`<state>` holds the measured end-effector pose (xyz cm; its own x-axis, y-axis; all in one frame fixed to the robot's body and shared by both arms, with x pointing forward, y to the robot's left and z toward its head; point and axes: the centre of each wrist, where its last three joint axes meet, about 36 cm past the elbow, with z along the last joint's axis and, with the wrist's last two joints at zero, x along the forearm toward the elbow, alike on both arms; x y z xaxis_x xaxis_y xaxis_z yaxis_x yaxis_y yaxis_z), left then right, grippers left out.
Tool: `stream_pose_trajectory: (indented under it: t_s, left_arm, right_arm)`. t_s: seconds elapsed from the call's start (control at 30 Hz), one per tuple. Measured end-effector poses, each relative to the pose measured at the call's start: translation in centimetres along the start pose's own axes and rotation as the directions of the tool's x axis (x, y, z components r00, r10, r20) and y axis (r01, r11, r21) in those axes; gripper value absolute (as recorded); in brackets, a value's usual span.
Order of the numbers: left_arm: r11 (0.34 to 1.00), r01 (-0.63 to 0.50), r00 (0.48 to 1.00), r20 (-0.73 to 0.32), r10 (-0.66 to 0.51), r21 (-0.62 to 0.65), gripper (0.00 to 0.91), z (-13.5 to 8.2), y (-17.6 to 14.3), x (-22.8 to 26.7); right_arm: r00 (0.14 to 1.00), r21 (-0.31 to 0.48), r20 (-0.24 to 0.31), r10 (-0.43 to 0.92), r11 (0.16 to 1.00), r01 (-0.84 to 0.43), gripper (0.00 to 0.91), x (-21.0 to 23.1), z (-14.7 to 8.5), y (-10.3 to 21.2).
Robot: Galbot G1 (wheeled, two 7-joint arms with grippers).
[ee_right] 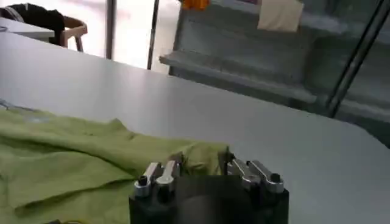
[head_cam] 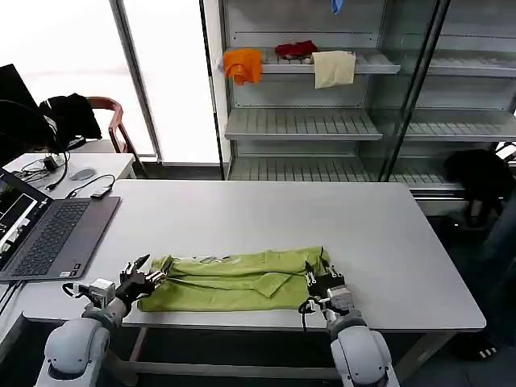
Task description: Fold and organize the clothes.
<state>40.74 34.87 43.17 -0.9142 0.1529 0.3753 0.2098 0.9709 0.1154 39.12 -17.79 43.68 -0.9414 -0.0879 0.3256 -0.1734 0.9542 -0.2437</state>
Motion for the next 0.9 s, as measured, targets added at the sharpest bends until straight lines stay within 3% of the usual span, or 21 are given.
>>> stream_pose_trajectory:
  t_s: [0.33, 0.63, 0.9]
  left_arm:
    - [0.998, 0.008, 0.999, 0.037, -0.01, 0.056, 0.907, 0.2, -1.1, 0.9]
    - [0.985, 0.08, 0.994, 0.065, -0.091, 0.154, 0.907, 1.5, -3.5, 1.0]
    - [0.961, 0.165, 0.981, 0.061, -0.183, 0.22, 0.907, 2.9, -5.7, 0.4]
  right_arm:
    - [0.999, 0.009, 0.026, 0.043, 0.999, -0.044, 0.907, 0.7, -0.3, -2.0]
    - [0.993, -0.157, 0.122, 0.006, 0.987, 0.013, 0.907, 2.0, -2.7, -5.1]
    - [0.985, -0.228, 0.174, -0.017, 0.972, 0.057, 0.907, 2.8, -3.8, -6.7]
